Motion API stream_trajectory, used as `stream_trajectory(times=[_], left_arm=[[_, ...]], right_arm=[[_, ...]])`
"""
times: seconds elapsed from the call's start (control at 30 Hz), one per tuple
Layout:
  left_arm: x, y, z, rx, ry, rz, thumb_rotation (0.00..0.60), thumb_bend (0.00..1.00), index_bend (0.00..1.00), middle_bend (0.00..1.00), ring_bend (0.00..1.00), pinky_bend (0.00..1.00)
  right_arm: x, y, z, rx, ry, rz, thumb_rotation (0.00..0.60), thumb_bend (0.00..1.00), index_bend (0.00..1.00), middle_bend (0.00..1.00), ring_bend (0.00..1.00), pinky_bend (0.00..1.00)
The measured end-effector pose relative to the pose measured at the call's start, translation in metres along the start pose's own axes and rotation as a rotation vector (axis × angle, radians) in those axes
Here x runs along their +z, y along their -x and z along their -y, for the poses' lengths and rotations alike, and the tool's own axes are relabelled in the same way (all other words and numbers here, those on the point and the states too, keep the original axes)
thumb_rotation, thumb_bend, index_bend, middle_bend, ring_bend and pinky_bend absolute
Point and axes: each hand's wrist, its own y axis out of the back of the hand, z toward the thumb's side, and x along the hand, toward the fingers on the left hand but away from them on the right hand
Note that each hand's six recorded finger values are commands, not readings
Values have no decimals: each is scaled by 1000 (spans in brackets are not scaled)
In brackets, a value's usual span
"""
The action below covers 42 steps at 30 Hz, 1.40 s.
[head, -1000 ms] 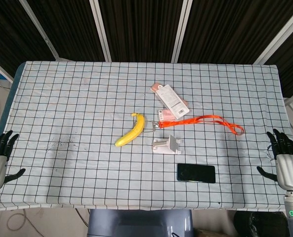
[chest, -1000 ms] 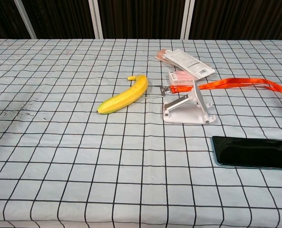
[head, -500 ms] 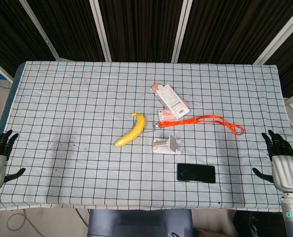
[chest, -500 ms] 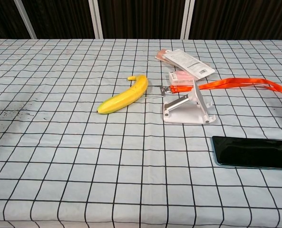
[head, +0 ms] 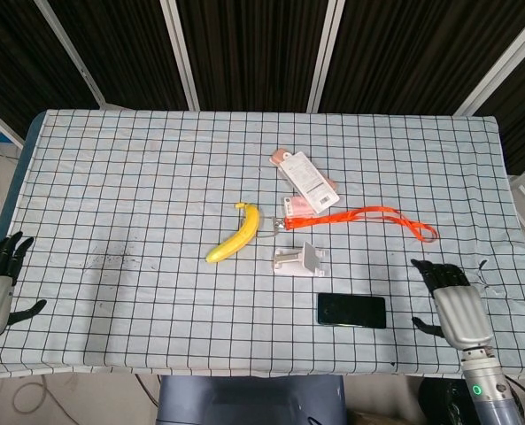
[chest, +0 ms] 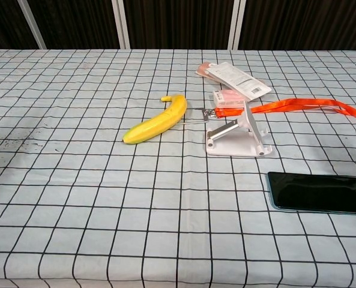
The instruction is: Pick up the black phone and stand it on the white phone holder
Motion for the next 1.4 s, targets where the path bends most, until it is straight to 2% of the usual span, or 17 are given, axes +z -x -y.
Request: stream_trajectory(times=[0.13,0.37,0.93,1.4], left_arm=[[1,1,-1,5,-1,8,600,0,0,0,0,0],[2,1,-1,4,7,12,600,0,0,0,0,0],[2,0,-1,-9,33,18,600,0,0,0,0,0],[2,-2,-2,1,34,23,600,0,0,0,0,0]], right_arm=[[23,2,21,64,-8,-30,600,95,190,252,268,219],[50,5,47,130,-5,-46,600,103,202,256,272,219],[65,17,82,232,-36,25,600,161,210,264,272,222],[72,29,96,252,-31,47,600,204,246,282,283,222]])
